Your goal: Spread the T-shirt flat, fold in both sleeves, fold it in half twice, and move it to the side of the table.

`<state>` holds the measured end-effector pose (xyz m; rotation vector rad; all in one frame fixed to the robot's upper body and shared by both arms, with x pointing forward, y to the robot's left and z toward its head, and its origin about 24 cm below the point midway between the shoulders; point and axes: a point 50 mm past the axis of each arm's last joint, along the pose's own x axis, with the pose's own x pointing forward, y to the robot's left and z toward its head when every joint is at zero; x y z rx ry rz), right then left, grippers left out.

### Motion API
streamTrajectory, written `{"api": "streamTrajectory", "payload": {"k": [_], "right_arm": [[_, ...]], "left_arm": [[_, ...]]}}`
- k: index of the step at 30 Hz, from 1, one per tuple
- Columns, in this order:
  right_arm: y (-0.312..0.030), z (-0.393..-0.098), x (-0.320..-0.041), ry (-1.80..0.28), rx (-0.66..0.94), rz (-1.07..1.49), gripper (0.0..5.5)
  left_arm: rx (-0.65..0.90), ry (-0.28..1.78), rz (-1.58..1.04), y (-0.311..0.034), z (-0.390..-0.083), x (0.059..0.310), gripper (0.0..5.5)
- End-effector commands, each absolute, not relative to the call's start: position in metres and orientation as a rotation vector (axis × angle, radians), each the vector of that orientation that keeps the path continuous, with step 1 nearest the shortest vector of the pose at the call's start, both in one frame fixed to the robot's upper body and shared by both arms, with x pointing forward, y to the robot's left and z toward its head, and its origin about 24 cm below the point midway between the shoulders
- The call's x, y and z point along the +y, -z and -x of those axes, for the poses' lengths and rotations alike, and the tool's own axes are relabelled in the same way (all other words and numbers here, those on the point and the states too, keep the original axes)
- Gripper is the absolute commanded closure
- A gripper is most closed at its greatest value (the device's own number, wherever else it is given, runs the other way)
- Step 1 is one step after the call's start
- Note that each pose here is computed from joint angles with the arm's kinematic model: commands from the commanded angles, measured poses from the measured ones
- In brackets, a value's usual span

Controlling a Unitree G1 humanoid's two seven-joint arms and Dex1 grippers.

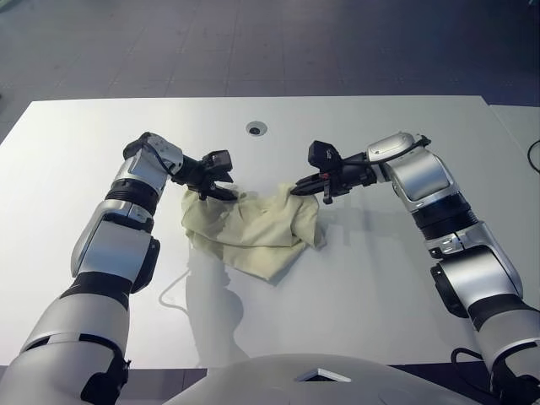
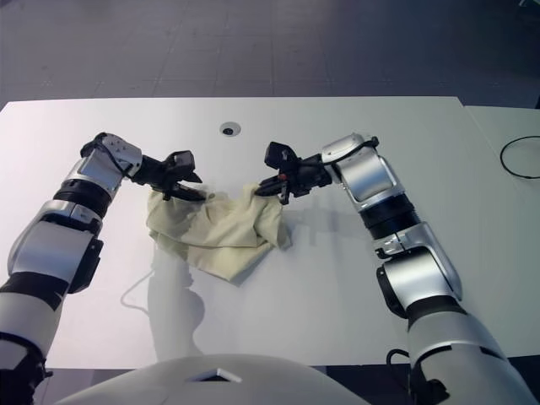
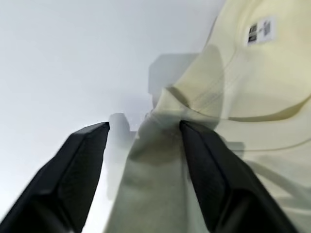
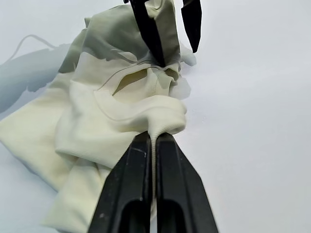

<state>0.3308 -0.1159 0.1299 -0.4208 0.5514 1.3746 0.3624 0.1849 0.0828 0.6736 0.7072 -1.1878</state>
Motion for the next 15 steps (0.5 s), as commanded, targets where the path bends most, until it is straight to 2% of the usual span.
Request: {"api": "streamTrajectory", "payload": {"k": [1, 9, 15], "right_arm": [[-0.138, -0.334, -0.113, -1.377, 0.524, 0.453, 5.50], [-0.138, -0.334, -0.112, -1.380, 0.520, 0.454, 5.50], [-0.138, -0.335, -0.111, -1.376, 0.515, 0.449, 5.50]], "left_arm": [[0.752, 1.183, -0.735, -0.081, -0.364, 0.185, 2.10], [0.900, 1.176, -0.706, -0.059, -0.354, 0.190, 0.81], [0.995, 1.194, -0.628, -0.051, -0.346, 0.196, 1.78]]}}
